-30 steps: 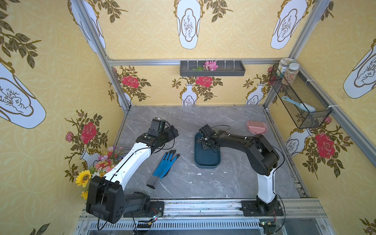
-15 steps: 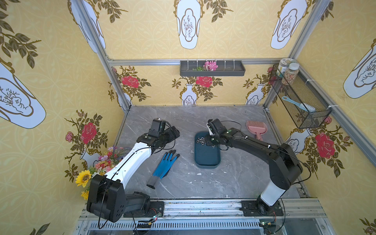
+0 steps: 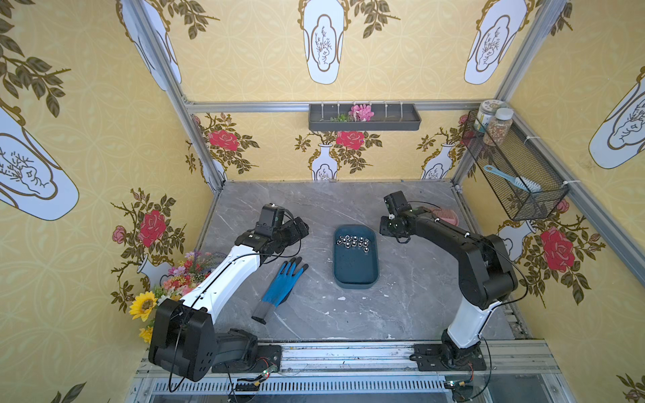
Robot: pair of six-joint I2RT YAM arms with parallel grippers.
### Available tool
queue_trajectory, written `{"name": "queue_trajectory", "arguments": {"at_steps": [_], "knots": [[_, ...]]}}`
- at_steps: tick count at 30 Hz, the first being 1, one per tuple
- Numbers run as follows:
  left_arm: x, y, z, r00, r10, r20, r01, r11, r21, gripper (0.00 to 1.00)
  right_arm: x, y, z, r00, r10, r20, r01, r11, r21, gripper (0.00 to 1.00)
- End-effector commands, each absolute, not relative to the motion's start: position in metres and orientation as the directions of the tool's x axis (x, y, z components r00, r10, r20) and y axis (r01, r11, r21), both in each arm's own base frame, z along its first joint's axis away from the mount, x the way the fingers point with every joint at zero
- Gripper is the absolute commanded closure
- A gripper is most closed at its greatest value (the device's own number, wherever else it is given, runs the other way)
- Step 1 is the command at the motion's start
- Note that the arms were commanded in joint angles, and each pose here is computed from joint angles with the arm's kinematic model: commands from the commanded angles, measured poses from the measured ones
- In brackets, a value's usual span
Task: Take out the wing nut from the storage box
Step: Place the nut at the center of the board.
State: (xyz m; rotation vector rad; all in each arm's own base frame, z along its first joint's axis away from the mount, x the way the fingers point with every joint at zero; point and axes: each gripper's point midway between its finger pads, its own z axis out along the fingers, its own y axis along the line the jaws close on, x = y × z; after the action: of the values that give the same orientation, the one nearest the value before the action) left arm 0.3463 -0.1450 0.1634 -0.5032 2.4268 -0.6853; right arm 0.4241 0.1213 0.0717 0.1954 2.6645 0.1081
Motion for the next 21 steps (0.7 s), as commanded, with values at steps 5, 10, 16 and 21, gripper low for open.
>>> {"name": "queue_trajectory", "arguments": {"at_steps": [5,10,16,21], "knots": [[0.347,-0.149,0.157,-0.785,-0.467,-0.406,-0.179,0.799,-0.574,0.07,0.434,0.119,0.039,-0.899,0.165,-0.406,0.141,0.986,0.087,0.82],[0.347,-0.151,0.155,-0.791,-0.463,-0.401,-0.175,0.798,-0.577,0.07,0.433,0.117,0.026,-0.909,0.16,-0.384,0.146,0.987,0.065,0.8],[0.346,-0.152,0.153,-0.795,-0.459,-0.396,-0.17,0.796,-0.58,0.07,0.429,0.117,0.017,-0.916,0.162,-0.366,0.152,0.987,0.057,0.76],[0.347,-0.153,0.152,-0.799,-0.458,-0.39,-0.171,0.795,-0.582,0.07,0.428,0.117,0.018,-0.914,0.17,-0.369,0.159,0.985,0.061,0.67]]}}
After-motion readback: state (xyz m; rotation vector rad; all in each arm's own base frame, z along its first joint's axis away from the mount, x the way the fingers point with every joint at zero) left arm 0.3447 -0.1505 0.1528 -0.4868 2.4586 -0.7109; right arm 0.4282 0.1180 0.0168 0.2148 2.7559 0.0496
